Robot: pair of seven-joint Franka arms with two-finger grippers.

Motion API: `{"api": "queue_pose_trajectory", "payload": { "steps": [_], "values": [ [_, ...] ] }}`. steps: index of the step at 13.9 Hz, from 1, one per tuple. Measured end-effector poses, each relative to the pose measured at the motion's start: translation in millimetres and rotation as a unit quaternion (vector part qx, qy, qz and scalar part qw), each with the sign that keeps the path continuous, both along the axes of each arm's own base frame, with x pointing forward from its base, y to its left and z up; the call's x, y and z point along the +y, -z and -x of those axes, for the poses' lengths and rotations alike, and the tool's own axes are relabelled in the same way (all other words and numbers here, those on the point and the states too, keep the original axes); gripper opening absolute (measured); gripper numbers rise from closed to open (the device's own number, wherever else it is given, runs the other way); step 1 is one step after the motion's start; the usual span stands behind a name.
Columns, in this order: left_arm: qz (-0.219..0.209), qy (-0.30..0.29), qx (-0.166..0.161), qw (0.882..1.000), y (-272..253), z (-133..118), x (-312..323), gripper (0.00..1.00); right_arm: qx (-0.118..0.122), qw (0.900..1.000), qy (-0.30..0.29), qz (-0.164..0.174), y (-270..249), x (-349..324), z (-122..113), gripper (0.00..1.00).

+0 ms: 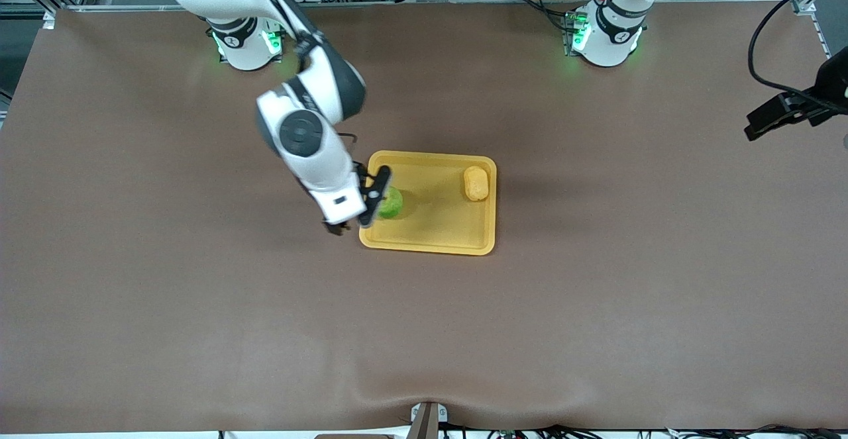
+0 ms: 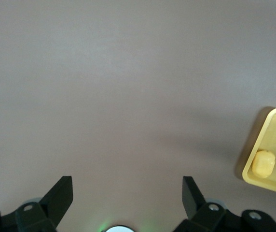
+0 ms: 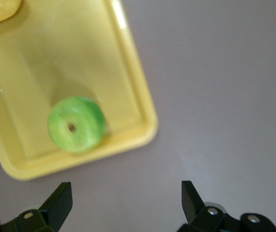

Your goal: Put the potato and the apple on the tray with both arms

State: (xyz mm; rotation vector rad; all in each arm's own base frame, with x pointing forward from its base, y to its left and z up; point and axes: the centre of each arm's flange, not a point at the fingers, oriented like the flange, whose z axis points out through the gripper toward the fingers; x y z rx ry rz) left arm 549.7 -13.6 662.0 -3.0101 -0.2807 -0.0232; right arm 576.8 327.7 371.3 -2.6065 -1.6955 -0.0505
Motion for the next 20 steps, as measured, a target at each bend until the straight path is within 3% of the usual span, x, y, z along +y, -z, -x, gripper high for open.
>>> {"api": "queue_pose_trajectory", "payload": {
  "steps": [5,7,10,15,17,20],
  "values": [
    [0.001,0.025,-0.001,1.000,-16.2,17.3,17.6,1.00,-0.013,0.995,0.098,0.000,-115.4,-131.2,-19.9,1.00],
    [0.004,0.028,0.003,1.000,-17.6,29.4,15.5,1.00,0.012,0.990,0.139,0.010,-150.7,-184.6,-17.1,1.00],
    [0.006,0.035,0.005,0.999,-19.5,46.7,10.0,1.00,0.034,0.976,0.213,0.014,-184.2,-274.2,-22.7,1.00],
    [0.007,0.034,0.014,0.999,-11.0,46.9,11.6,1.00,0.028,0.953,0.302,-0.010,-217.9,-366.1,-15.1,1.00],
    [0.007,0.034,0.016,0.999,-9.0,45.5,11.0,1.00,0.028,0.938,0.345,-0.014,-235.2,-370.5,-3.3,1.00],
    [0.009,0.034,0.017,0.999,-9.2,46.0,10.7,1.00,0.032,0.897,0.441,-0.018,-261.2,-367.5,16.4,1.00]
  ]
}}
